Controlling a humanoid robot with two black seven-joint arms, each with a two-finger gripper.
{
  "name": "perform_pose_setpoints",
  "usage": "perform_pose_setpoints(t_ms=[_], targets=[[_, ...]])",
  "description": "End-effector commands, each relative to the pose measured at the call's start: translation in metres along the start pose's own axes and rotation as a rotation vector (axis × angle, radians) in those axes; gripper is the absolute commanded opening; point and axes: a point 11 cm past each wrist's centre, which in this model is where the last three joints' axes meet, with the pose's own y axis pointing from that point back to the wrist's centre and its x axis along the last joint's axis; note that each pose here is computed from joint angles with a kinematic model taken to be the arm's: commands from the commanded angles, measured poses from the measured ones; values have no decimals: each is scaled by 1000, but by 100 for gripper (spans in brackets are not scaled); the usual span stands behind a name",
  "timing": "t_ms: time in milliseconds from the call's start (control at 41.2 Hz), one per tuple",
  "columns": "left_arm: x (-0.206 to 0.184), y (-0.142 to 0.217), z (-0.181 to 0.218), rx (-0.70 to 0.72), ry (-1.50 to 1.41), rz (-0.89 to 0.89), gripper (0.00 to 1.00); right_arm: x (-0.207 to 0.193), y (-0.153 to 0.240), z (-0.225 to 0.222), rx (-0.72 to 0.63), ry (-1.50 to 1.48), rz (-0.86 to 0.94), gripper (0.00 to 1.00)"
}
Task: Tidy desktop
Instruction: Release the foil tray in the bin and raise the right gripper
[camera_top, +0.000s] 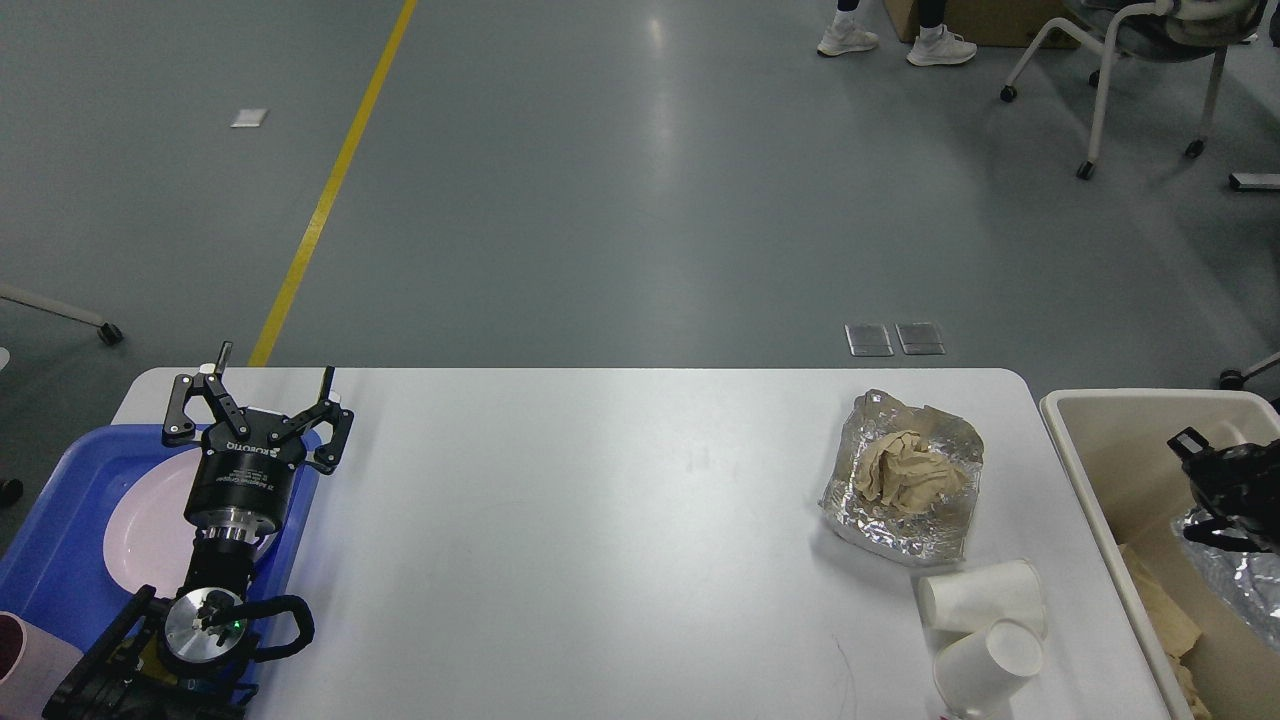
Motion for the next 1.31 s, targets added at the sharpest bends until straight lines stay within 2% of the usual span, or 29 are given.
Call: perform_pose_setpoints(t_ms=[0, 194, 582, 630, 727, 752, 776, 1212, 1285], targets=[[0, 0, 0, 0, 0, 0, 96, -20, -4, 6, -11, 6, 25, 0], [0, 0, 0, 0, 0, -1, 96, -28, -7, 16, -26, 9, 35, 0], [0, 0, 0, 0, 0, 0, 96, -63, -6, 9, -14, 29, 22, 0], [0, 0, 0, 0, 0, 0, 96, -61, -6, 9, -14, 28, 44, 24], [0, 0, 0, 0, 0, 0, 96, -55, -5, 9, -12, 11, 113, 84], [0, 0, 0, 0, 0, 0, 96, -52, -5, 9, -12, 5, 137, 94], [0, 0, 0, 0, 0, 0, 96, -51, -4, 10, -13, 0, 157, 99], [0, 0, 0, 0, 0, 0, 96, -46, -1, -3, 7, -2, 147, 100], [0, 0, 0, 0, 0, 0, 96, -24, 3, -7, 9, -4, 126, 100]])
